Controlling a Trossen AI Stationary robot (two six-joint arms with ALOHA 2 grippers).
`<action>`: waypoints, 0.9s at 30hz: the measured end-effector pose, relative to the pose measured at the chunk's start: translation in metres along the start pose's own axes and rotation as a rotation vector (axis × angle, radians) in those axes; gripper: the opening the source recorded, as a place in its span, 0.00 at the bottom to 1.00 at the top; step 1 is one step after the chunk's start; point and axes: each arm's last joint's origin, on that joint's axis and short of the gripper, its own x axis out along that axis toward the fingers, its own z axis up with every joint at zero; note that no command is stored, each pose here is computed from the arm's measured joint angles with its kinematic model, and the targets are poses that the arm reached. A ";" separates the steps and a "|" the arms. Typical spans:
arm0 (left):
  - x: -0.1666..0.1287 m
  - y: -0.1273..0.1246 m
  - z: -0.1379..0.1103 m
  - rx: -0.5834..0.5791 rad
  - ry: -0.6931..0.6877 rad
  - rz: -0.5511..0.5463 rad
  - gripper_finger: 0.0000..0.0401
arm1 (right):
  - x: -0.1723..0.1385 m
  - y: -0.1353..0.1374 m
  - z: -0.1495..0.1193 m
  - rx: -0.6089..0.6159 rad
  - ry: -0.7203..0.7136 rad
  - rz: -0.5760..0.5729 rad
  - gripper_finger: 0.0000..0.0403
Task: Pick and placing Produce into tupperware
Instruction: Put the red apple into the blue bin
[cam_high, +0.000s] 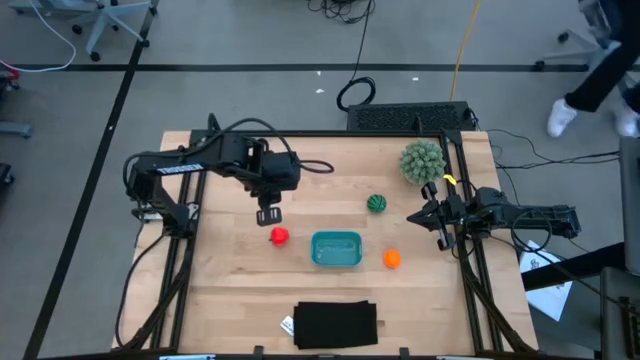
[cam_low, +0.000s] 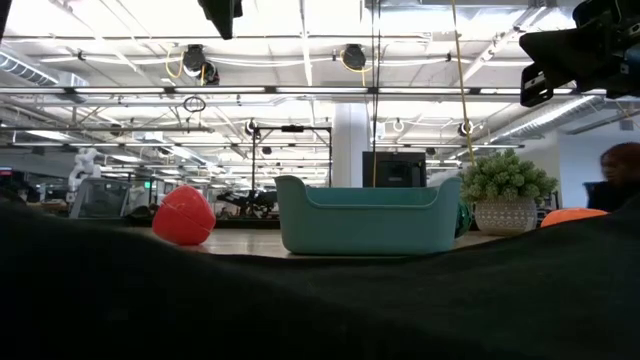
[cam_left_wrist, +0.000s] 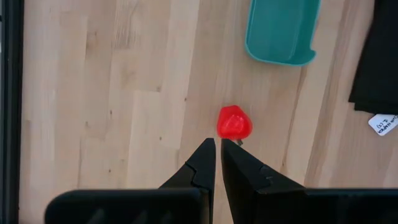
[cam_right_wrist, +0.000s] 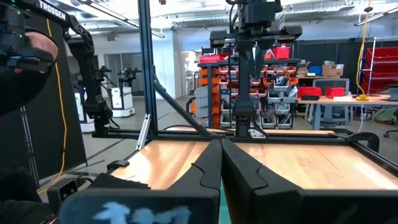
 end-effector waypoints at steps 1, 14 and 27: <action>0.000 0.000 0.000 0.001 0.003 0.000 0.08 | 0.000 0.000 0.000 0.000 0.000 0.000 0.00; 0.000 0.001 0.000 0.012 -0.006 0.026 0.31 | 0.000 0.000 0.001 0.023 -0.007 0.001 0.00; 0.002 -0.002 -0.001 -0.043 0.017 -0.072 0.80 | 0.000 0.000 0.001 0.022 -0.006 0.001 0.00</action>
